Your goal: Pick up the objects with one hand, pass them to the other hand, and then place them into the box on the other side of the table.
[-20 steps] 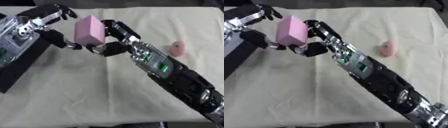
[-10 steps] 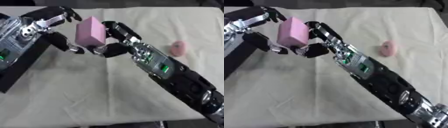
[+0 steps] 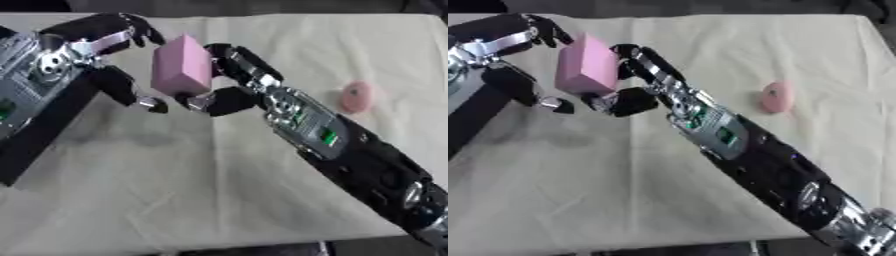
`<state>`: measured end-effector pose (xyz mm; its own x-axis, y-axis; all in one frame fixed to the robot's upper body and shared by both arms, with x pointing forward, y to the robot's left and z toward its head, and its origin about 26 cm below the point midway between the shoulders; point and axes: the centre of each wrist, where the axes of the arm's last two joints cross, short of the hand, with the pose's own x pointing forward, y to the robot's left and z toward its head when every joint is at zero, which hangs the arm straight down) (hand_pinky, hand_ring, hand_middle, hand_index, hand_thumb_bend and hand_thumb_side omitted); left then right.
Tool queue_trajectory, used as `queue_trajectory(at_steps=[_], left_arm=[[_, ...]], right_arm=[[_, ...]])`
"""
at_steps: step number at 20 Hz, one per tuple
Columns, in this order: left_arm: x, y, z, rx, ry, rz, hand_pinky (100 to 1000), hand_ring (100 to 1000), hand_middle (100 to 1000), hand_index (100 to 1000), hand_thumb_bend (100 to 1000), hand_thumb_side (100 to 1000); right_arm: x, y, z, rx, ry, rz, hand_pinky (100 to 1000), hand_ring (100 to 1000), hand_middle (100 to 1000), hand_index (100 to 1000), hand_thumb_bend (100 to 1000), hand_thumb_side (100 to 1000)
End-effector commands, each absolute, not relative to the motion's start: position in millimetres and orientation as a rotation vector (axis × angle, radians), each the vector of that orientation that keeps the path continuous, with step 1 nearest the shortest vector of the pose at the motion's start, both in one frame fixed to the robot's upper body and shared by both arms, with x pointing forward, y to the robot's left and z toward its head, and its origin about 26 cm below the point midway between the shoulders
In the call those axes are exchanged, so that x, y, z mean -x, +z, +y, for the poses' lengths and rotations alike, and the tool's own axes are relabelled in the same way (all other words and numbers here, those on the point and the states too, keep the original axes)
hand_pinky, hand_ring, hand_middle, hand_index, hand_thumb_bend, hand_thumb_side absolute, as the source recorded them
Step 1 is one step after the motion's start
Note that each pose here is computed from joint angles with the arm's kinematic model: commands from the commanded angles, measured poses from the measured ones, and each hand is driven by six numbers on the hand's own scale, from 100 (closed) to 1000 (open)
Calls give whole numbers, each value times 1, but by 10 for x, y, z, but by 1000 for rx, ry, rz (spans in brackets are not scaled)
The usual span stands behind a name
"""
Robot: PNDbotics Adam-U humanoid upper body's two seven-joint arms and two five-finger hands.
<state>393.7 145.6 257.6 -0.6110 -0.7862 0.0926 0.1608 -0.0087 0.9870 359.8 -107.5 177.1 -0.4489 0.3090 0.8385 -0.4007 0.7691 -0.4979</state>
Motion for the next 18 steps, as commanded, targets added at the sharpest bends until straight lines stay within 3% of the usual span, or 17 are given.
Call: queue_trajectory(at_steps=[1,18], left_arm=[[-3908,2703,1451,-686,-1693,-1600,839,803,810,863,751,397],[-3878,2699,1351,-629,-1676,-1622,834,791,797,851,724,410]], right_arm=[[-3597,1861,-1107,-62,820,-1894,789,611,638,551,350,100],[-3579,1840,-1094,-75,844,-1883,787,615,638,548,359,100]])
